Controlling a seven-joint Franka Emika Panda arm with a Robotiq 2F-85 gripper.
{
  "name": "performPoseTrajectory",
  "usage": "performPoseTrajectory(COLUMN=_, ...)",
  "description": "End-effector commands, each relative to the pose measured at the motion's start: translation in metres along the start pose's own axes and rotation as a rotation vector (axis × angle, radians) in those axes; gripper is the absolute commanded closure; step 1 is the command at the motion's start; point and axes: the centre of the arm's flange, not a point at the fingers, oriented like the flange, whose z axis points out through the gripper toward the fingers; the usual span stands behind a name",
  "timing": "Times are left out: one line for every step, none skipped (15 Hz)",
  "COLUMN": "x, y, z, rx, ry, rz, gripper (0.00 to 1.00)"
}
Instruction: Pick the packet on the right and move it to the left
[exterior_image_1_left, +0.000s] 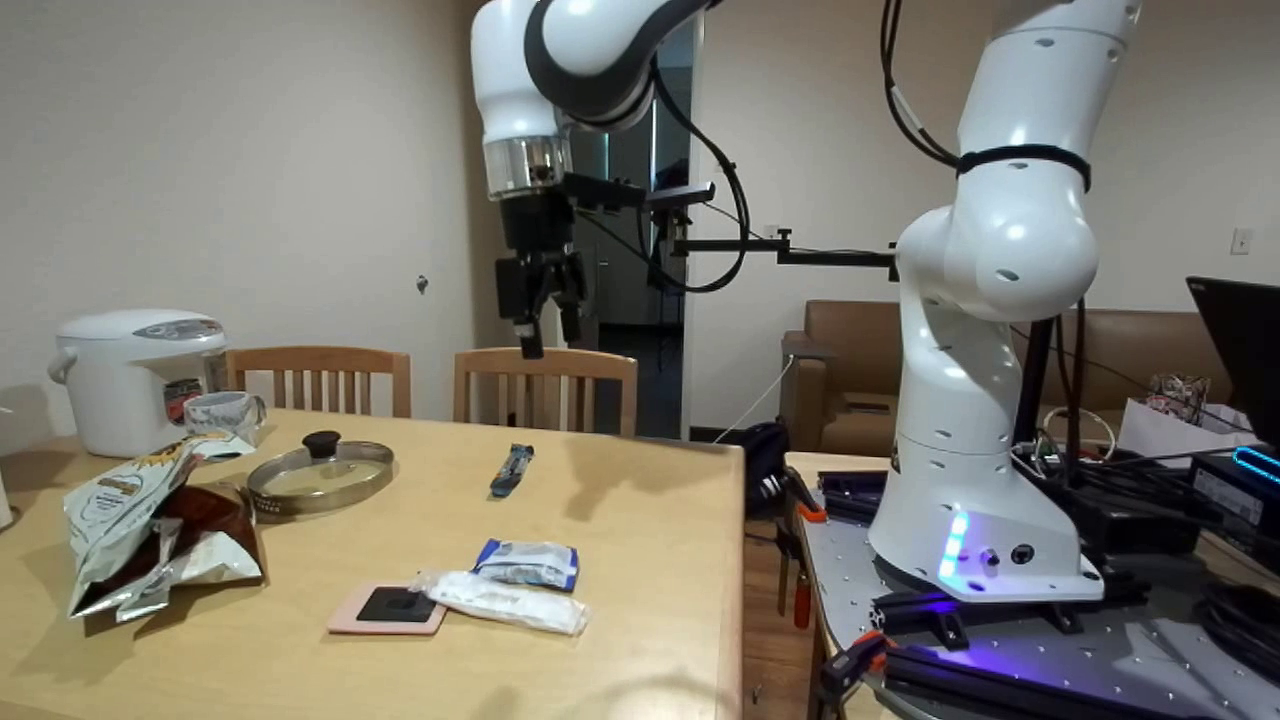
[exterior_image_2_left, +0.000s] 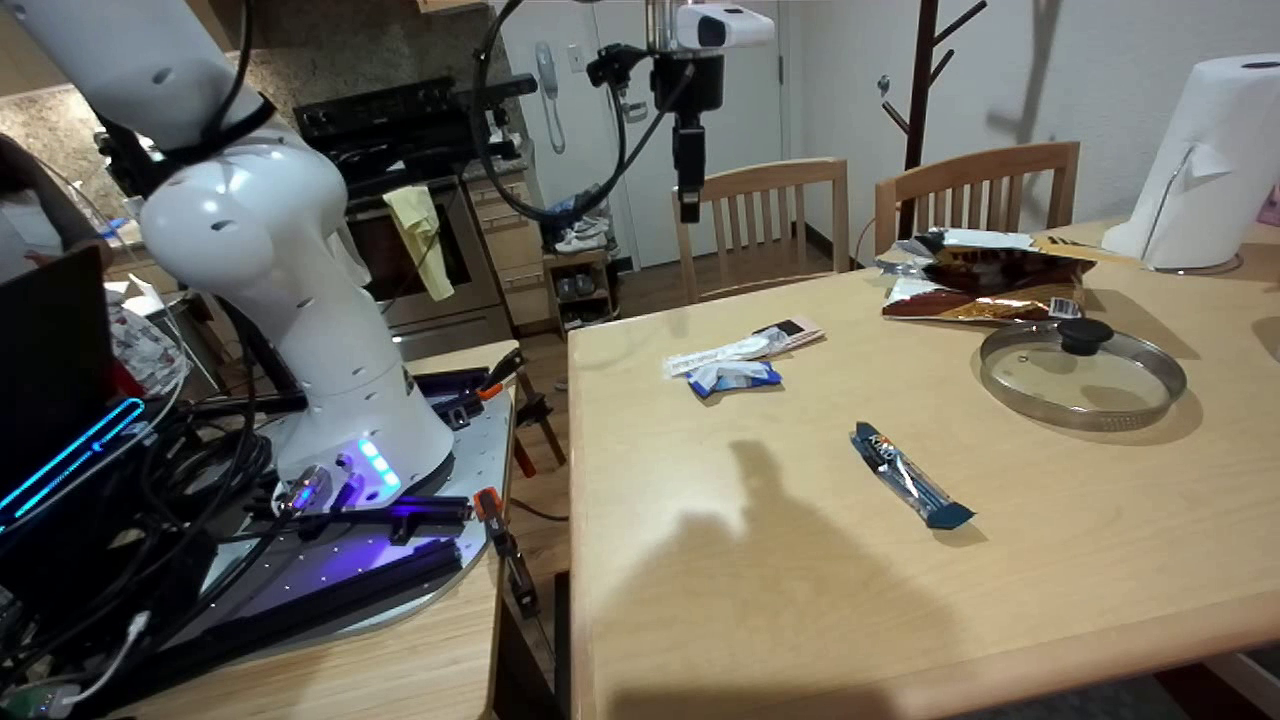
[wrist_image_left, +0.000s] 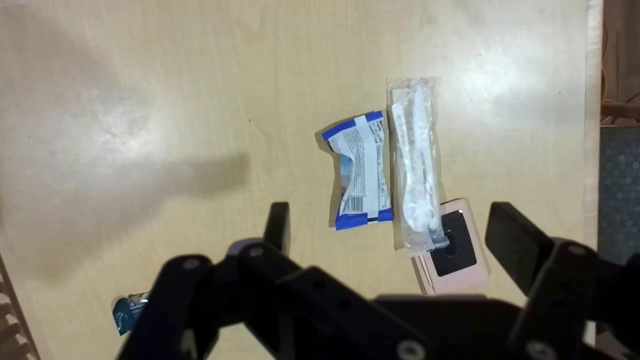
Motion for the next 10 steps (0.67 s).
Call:
performPoseTrajectory(x=0.003, y=0.005, z=0.013, rx=0.034, ry=-0.026, rz=-0.011, gripper=0.00)
performPoseTrajectory(x=0.003, y=0.007, z=0.015, rx=0.038, ry=-0.031, rz=-0.005, gripper=0.00)
performPoseTrajectory(x=0.003, y=0.008, z=0.018, rx=0.039, ry=-0.037, rz=0.000, gripper=0.00)
performPoseTrajectory(x=0.002, y=0.011, z=0.022, rx=0.044, ry=-0.043, rz=0.006, gripper=0.00)
performPoseTrajectory(x=0.002, y=0.012, z=0.023, rx=0.047, ry=-0.049, rz=0.013, gripper=0.00)
performPoseTrajectory(x=0.002, y=0.015, z=0.028, rx=0.048, ry=-0.059, rz=0.022, gripper=0.00)
performPoseTrajectory(x=0.001, y=0.018, z=0.034, rx=0.051, ry=-0.063, rz=0.028, gripper=0.00)
performPoseTrajectory(x=0.000, y=0.019, z=0.036, rx=0.058, ry=-0.069, rz=0.030, gripper=0.00)
performPoseTrajectory(x=-0.002, y=0.021, z=0.043, rx=0.060, ry=-0.065, rz=0.025, gripper=0.00)
performPoseTrajectory(x=-0.008, y=0.019, z=0.041, rx=0.058, ry=-0.039, rz=-0.005, gripper=0.00)
